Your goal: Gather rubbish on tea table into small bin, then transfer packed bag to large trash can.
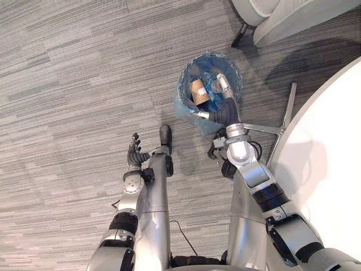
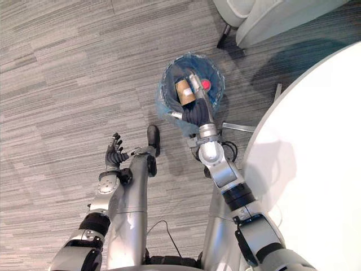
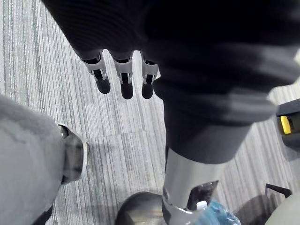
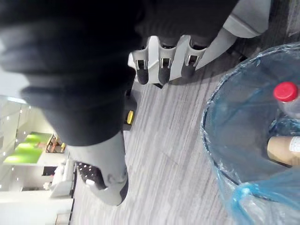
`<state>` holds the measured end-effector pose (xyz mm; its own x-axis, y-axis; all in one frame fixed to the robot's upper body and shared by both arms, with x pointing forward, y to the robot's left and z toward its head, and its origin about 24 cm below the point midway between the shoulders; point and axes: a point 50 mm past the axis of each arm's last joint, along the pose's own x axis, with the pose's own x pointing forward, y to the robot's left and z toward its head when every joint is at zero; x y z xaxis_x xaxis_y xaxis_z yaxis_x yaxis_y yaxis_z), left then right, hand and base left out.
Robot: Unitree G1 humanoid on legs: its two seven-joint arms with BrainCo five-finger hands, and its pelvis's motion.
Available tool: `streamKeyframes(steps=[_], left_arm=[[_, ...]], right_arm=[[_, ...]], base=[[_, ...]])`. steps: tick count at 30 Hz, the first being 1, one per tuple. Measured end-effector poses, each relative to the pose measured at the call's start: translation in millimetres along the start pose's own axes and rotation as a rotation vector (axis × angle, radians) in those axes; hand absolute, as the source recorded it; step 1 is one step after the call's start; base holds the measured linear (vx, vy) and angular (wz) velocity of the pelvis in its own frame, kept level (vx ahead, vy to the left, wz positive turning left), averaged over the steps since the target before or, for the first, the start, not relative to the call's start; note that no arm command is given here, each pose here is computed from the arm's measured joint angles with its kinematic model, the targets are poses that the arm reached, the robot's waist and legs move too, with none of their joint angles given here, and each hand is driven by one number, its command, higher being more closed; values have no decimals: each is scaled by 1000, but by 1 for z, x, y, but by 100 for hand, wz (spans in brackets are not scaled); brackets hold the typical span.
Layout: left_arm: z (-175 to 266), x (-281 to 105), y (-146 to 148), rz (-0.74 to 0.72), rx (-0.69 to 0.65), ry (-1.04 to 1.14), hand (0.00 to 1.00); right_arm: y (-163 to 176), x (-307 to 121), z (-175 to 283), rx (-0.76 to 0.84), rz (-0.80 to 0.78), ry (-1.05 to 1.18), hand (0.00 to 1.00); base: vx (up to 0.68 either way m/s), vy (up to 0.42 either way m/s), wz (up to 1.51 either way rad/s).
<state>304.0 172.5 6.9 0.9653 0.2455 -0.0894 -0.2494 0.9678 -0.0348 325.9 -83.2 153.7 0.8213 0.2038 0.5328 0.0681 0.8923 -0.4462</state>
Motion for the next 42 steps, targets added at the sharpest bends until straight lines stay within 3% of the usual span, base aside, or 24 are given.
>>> streamKeyframes(steps=[13, 24, 40, 41, 42], left_arm=[[-5, -3, -7, -18, 26, 14, 0], [-3, -2, -8, -10, 23, -3, 0], [10, 4, -18, -15, -32, -49, 0], [10, 4, -18, -13, -42, -49, 0], [11, 4, -18, -12, -46, -50, 0]], right_arm=[[30, -18, -18, -269, 173, 12, 0], [42, -20, -61, -477, 313, 180, 0], [12, -4, -88, -621, 217, 343, 0], [12, -3, -88, -624, 217, 344, 100], [12, -3, -88, -626, 219, 349, 100]], base=[[1, 4, -1], [0, 0, 0], [-4, -8, 10], [-19, -20, 8], [-15, -15, 7]])
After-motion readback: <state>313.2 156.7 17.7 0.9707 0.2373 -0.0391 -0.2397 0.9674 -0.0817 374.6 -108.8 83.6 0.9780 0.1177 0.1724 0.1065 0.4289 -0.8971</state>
